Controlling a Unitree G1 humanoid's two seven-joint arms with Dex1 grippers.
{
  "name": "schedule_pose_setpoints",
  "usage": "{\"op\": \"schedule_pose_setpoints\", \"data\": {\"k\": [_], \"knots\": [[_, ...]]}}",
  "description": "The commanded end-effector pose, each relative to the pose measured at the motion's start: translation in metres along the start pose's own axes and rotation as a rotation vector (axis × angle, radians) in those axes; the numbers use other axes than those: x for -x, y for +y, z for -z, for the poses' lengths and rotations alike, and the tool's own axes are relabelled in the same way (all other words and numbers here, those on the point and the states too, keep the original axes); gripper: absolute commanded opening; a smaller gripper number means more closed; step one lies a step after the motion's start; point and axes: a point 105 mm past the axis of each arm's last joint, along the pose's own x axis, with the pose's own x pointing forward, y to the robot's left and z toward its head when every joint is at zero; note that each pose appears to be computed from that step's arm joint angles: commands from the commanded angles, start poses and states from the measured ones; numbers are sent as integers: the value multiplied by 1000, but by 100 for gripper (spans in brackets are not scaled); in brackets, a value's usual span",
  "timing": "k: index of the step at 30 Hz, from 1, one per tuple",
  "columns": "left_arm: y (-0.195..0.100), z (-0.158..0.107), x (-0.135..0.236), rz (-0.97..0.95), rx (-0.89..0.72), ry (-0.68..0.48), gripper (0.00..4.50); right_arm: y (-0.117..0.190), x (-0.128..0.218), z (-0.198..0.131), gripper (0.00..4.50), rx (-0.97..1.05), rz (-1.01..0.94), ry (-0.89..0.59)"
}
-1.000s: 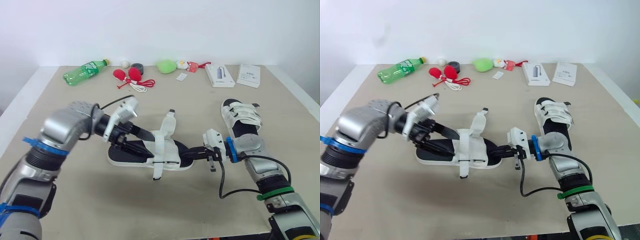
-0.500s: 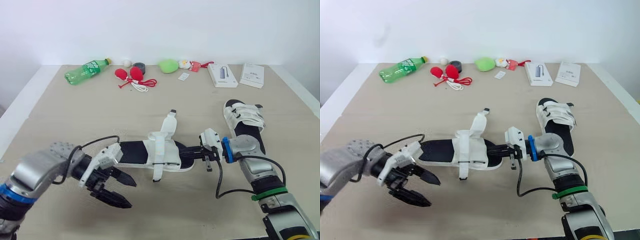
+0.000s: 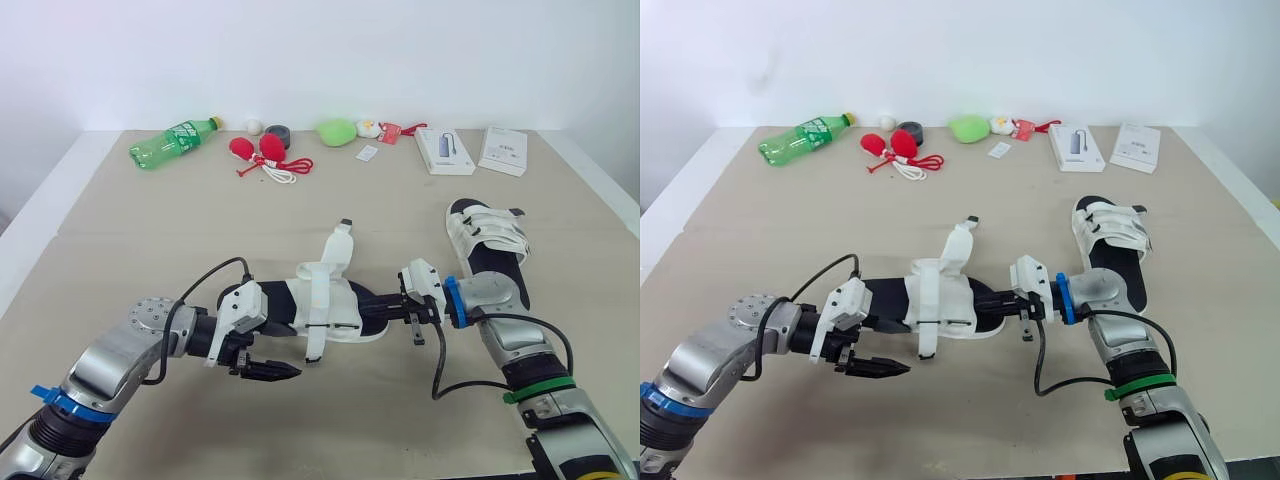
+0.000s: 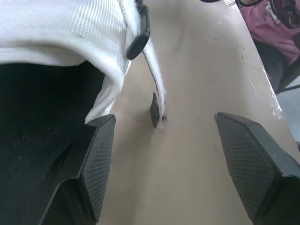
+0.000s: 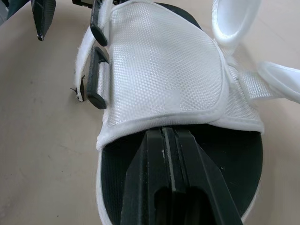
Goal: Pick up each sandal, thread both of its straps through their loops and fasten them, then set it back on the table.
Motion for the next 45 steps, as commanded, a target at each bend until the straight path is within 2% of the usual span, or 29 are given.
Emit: {"op": "schedule_pose_setpoints", "data": {"k": [1, 6, 13, 15, 17, 18, 20, 21, 24, 31, 35, 39, 45], "knots": [[-2, -8, -5, 37, 2, -38, 348, -5, 6, -9, 0, 46, 18, -12], [-6, -5, -11, 99, 28, -19, 348, -8, 7, -9, 0, 49, 25, -1], [9, -3, -23, 68, 31, -23, 348, -9, 8, -8, 0, 53, 25, 11], [12, 0, -25, 66, 42, -11, 298, -9, 9, -8, 0, 55, 27, 14], [12, 2, -27, 71, 48, -7, 274, -9, 9, -7, 0, 56, 30, 16], [13, 3, -27, 72, 48, -7, 231, -9, 10, -7, 0, 56, 30, 18], [13, 4, -28, 73, 49, -6, 177, -8, 10, -7, 0, 57, 31, 20], [13, 4, -29, 74, 49, -6, 124, -8, 10, -6, 0, 57, 32, 22], [12, 5, -30, 83, 54, -6, 5, -9, 10, -6, 0, 58, 34, 24], [5, 1, -30, 118, 51, -16, 5, -10, 11, -6, 0, 63, 38, 28], [-5, -1, -16, 182, 94, -8, 5, -9, 11, -5, 0, 65, 37, 33], [-19, 14, -2, 228, 126, 52, 5, -9, 11, -4, 0, 65, 38, 36], [-41, 18, 4, 287, 157, 71, 5, -8, 11, -3, 0, 64, 35, 37]]}}
